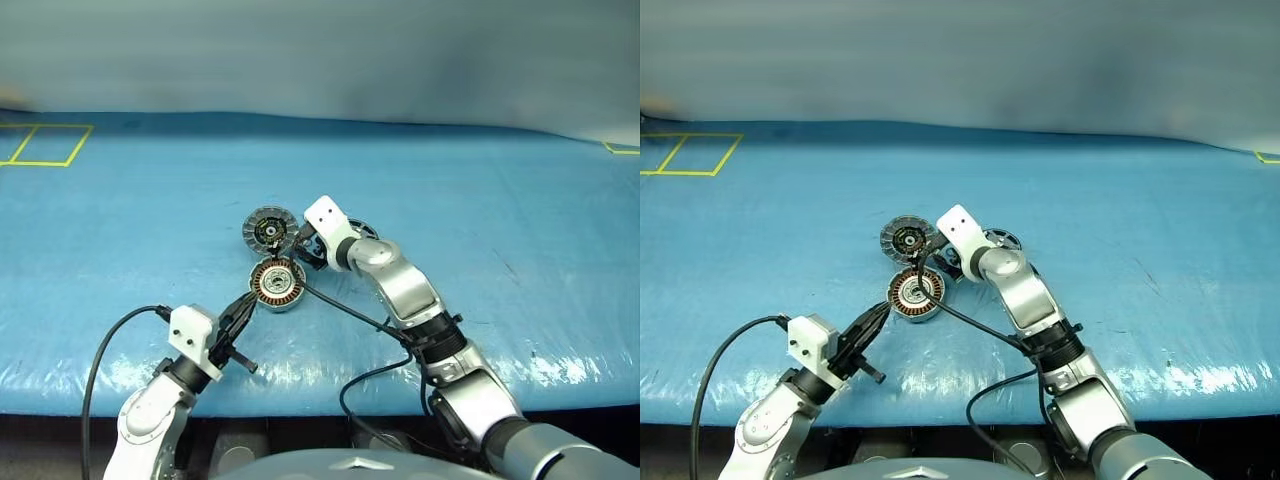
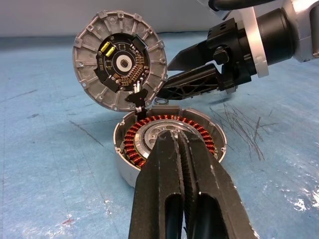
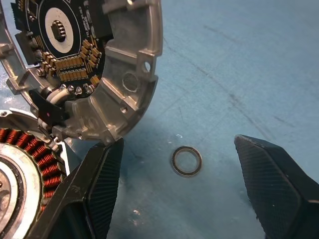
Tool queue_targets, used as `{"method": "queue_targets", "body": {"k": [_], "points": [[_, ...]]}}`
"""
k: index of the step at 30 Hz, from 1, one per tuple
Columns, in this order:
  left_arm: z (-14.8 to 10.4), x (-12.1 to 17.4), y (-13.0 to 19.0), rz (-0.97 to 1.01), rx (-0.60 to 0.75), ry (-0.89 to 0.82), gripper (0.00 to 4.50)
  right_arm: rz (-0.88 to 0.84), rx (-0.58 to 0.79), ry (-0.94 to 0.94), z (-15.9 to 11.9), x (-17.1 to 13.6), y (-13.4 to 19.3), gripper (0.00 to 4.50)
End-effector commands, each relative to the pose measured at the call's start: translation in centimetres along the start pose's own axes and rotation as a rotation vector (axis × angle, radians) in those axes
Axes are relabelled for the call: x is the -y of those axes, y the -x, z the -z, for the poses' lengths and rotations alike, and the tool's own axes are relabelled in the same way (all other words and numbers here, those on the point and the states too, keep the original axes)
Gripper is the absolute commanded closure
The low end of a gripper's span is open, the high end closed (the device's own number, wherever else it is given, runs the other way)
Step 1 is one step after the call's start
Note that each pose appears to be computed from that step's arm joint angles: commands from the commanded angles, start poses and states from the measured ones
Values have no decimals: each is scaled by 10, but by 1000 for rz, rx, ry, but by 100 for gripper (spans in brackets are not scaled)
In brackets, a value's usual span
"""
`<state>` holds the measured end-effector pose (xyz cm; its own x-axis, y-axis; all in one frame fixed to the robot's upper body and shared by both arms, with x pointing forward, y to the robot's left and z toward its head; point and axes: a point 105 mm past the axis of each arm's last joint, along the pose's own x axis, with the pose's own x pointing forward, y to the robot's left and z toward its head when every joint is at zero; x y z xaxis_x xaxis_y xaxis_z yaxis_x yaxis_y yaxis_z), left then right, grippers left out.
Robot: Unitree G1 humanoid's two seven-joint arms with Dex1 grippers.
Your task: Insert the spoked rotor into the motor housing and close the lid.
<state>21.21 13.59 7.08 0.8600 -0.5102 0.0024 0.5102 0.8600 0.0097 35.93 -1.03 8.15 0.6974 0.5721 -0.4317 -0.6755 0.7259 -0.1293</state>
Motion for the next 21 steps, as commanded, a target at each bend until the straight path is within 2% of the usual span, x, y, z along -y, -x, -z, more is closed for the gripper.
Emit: {"method": "queue_targets", "body": {"k": [1, 6, 12, 15, 21], "points": [[-4, 3, -1, 8, 16, 11, 440, 13, 25, -45, -9, 4, -3, 79], [-4, 2, -1, 13, 15, 8, 440, 38, 2, -59, -1, 6, -10, 79], [-5, 1, -2, 9, 11, -7, 440, 70, -75, -63, 24, 8, -17, 79], [-5, 1, -2, 6, 12, -8, 440, 70, -84, -67, 29, 6, -17, 135], [-3, 4, -3, 13, 5, -4, 440, 68, -86, -56, 32, 3, -13, 332]]}}
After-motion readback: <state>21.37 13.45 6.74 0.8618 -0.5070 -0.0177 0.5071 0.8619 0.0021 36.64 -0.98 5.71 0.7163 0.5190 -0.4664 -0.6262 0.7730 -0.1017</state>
